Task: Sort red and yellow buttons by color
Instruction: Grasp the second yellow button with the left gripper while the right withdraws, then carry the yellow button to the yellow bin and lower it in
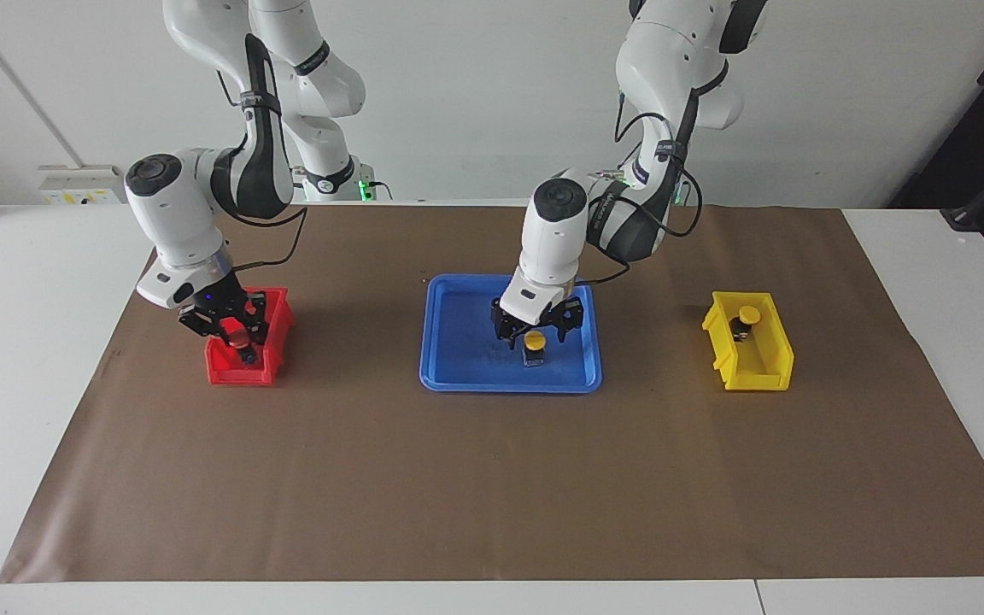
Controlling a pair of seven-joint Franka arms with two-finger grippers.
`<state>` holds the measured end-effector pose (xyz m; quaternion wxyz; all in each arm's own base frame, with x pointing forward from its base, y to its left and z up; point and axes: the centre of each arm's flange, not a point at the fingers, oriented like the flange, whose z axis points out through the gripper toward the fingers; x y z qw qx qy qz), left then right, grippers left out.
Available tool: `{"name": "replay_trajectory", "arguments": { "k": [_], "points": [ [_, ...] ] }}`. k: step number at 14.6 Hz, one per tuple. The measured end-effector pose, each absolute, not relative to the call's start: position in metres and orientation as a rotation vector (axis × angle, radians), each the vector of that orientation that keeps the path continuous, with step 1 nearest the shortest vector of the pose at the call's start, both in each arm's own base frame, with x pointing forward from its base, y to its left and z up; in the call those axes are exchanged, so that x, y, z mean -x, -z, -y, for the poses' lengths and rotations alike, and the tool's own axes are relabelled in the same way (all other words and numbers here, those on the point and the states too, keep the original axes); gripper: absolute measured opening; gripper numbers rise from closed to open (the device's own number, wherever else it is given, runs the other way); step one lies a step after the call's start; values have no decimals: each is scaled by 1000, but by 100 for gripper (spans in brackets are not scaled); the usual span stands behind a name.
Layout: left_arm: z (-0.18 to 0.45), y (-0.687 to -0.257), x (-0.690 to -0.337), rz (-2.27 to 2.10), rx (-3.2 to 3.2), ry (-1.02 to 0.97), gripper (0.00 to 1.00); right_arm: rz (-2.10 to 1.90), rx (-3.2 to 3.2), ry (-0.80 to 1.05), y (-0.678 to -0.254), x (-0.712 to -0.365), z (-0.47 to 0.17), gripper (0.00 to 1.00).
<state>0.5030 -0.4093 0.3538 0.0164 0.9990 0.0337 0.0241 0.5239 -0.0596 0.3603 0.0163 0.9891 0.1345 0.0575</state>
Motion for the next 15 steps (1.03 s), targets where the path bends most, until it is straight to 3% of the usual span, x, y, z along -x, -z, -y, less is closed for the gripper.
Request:
{"name": "replay_trajectory", "arguments": {
  "k": [1,3,7,9,11,13,15],
  "points": [
    [409,-354,-503,-107,-3105,-75,96,-418,-3076,-178,-360,-524,60,41],
    [410,-354,-503,-163,-3086,-58,92,-418,-3076,-179,-360,-524,60,58],
    [409,-360,-508,-232,-3059,-75,44,-414,-3086,-133,-385,-535,62,99],
    [400,-384,-522,-270,-3052,-91,41,-416,-3091,-107,-426,-549,63,100],
    [372,-438,-545,-302,-3072,-69,41,-398,-3101,-78,-474,-557,63,100],
    [324,-499,-562,-236,-3103,-38,41,-316,-3120,-30,-526,-555,59,100],
    [260,-532,-574,-129,-3127,-9,41,-240,-3134,21,-578,-542,57,100]
  ]
}}
